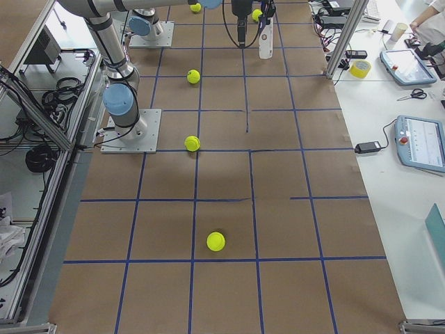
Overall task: Lift up tennis ball bucket
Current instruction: 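Lift the tube with the left gripper and swing it upright, then lower the tube upright onto the table with the left gripper, then open the left gripper and raise it away from the tube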
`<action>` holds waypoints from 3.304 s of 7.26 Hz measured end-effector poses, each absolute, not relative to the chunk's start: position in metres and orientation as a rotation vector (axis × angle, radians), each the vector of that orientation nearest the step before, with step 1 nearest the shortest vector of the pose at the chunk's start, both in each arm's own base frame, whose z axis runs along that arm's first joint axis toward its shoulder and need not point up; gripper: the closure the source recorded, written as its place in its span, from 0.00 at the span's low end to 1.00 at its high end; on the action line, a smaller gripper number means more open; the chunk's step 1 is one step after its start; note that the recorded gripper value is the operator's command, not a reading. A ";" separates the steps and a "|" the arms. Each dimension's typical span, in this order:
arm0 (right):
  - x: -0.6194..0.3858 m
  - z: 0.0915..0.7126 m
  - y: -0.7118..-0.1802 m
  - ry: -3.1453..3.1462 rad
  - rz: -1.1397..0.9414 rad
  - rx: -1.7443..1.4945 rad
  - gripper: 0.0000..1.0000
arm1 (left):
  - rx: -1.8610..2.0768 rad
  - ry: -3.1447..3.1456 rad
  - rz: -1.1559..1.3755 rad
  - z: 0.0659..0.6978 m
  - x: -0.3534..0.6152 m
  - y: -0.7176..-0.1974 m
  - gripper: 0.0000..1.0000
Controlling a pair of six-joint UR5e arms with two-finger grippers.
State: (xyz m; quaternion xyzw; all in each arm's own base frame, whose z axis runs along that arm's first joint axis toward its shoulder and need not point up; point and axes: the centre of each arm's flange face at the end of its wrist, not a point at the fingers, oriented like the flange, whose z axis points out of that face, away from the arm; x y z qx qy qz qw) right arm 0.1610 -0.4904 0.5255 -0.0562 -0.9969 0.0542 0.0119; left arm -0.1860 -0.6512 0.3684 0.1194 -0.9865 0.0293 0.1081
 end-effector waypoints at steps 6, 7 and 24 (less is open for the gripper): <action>0.162 0.525 -0.489 -3.113 0.164 -0.173 0.00 | 0.319 -2.963 0.018 0.353 -0.215 -0.643 0.01; 0.163 0.525 -0.489 -3.113 0.164 -0.173 0.00 | 0.351 -2.956 0.023 0.358 -0.218 -0.641 0.01; 0.162 0.526 -0.486 -3.108 0.157 -0.172 0.00 | 0.281 -2.953 0.093 0.409 -0.222 -0.647 0.00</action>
